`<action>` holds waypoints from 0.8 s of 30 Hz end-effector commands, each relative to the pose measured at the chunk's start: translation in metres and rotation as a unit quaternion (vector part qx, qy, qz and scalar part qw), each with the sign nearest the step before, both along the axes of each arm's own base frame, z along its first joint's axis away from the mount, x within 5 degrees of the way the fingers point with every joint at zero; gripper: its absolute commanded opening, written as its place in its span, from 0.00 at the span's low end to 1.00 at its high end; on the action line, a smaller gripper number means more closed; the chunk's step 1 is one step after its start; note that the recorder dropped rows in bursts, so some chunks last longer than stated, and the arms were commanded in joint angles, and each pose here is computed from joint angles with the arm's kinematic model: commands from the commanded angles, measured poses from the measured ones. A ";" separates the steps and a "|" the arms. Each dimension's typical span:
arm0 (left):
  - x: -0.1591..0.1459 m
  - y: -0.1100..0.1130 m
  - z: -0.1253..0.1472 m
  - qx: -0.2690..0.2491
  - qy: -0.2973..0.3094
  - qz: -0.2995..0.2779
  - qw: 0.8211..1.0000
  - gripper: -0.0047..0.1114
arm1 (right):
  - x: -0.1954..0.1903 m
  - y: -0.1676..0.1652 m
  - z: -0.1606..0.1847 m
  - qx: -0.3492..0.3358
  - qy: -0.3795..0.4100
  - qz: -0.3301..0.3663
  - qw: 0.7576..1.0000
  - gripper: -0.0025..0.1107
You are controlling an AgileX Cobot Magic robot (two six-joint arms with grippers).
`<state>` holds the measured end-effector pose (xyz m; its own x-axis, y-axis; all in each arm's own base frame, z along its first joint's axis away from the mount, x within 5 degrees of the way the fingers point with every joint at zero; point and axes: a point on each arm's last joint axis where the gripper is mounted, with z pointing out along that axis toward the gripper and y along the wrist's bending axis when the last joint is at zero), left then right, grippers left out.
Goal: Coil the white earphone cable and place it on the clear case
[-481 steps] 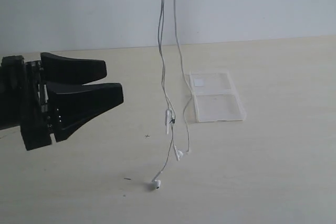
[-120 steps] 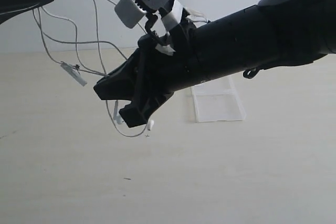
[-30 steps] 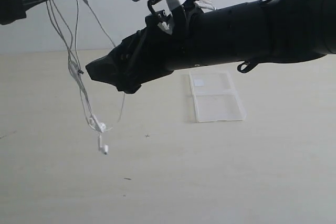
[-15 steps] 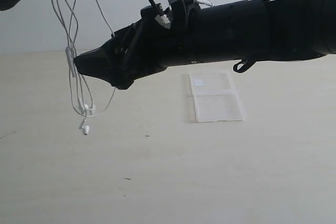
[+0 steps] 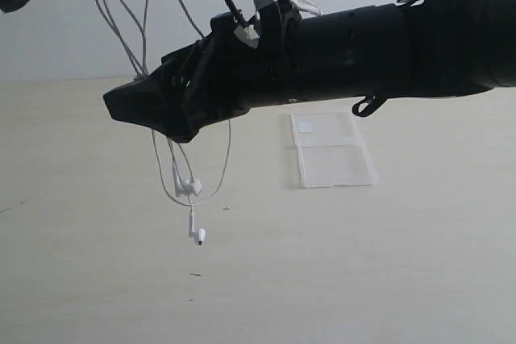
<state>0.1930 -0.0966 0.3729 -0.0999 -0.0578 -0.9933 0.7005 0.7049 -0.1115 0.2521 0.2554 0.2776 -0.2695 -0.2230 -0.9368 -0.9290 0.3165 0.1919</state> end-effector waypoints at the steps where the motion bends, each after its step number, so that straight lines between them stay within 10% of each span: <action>1: -0.005 -0.005 0.007 -0.027 -0.012 -0.036 0.999 0.04 | 0.005 0.004 -0.014 -0.007 0.015 0.004 1.000 0.72; 12: -0.005 -0.005 0.008 -0.023 -0.021 -0.038 0.999 0.04 | 0.006 0.006 -0.018 -0.017 -0.012 0.019 1.000 0.71; 24: -0.005 -0.005 0.008 -0.022 -0.022 -0.038 0.999 0.04 | 0.006 0.006 -0.018 -0.017 -0.012 0.019 1.000 0.48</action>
